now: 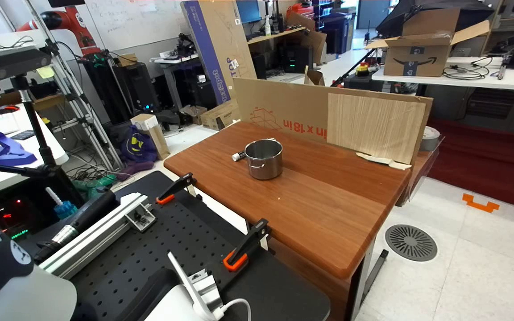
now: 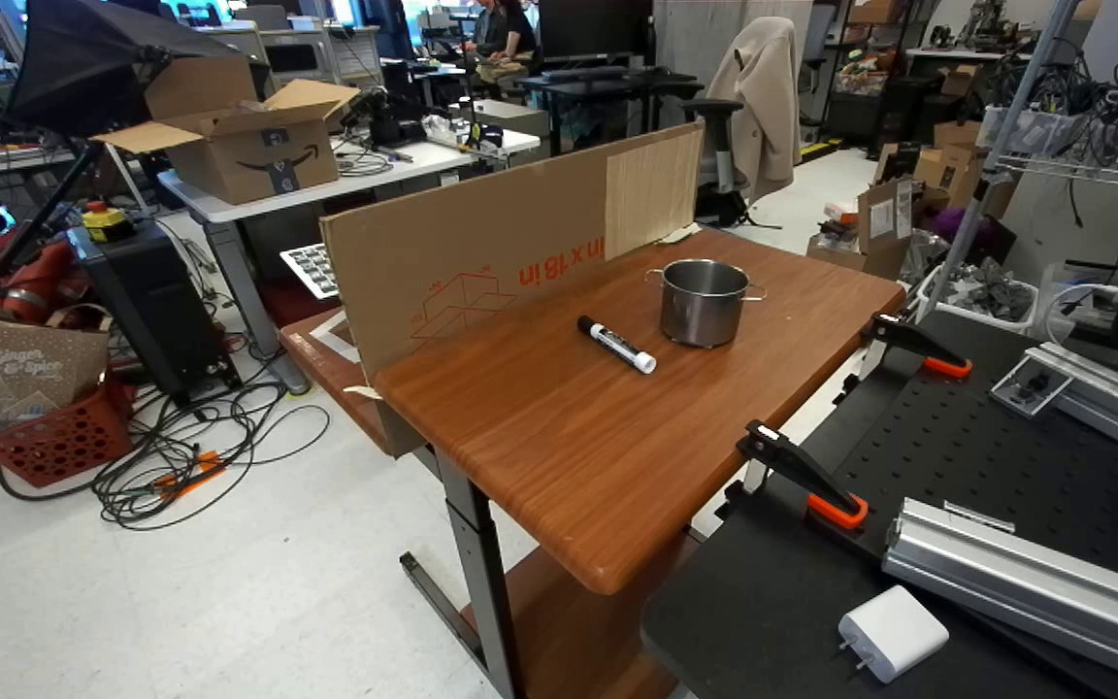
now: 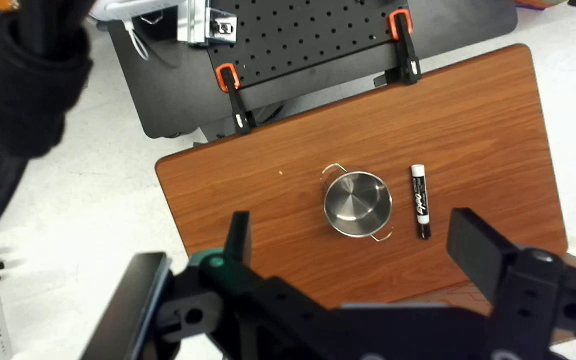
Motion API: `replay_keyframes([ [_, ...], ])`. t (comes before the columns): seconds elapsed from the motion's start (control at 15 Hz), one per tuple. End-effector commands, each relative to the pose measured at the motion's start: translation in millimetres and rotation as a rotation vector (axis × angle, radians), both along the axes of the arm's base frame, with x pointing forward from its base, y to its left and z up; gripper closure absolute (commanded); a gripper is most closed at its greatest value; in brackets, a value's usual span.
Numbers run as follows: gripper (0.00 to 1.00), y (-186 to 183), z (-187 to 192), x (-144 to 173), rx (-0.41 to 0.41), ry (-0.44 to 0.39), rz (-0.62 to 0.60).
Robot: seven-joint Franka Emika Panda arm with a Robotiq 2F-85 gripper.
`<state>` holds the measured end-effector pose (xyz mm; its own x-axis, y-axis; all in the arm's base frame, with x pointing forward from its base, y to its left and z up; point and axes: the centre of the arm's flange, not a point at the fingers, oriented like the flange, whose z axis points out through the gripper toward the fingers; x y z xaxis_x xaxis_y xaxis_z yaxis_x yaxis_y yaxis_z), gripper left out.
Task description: Put the marker in the pot
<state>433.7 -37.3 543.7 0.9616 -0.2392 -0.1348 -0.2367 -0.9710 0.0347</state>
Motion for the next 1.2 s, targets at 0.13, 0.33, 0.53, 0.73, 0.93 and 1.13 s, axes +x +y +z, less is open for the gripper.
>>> replay_keyframes([
  [0.13, 0.00, 10, -45, 49, 0.044, -0.060, 0.023],
  [0.33, 0.00, 15, -77, 70, 0.078, -0.063, 0.040],
  [0.53, 0.00, 19, -112, 90, 0.137, -0.049, 0.052],
  [0.73, 0.00, 25, -143, 104, 0.180, -0.059, 0.048],
  [0.93, 0.00, 40, -169, 119, 0.186, -0.081, 0.051],
  [1.13, 0.00, 59, -191, 140, 0.182, -0.082, 0.059],
])
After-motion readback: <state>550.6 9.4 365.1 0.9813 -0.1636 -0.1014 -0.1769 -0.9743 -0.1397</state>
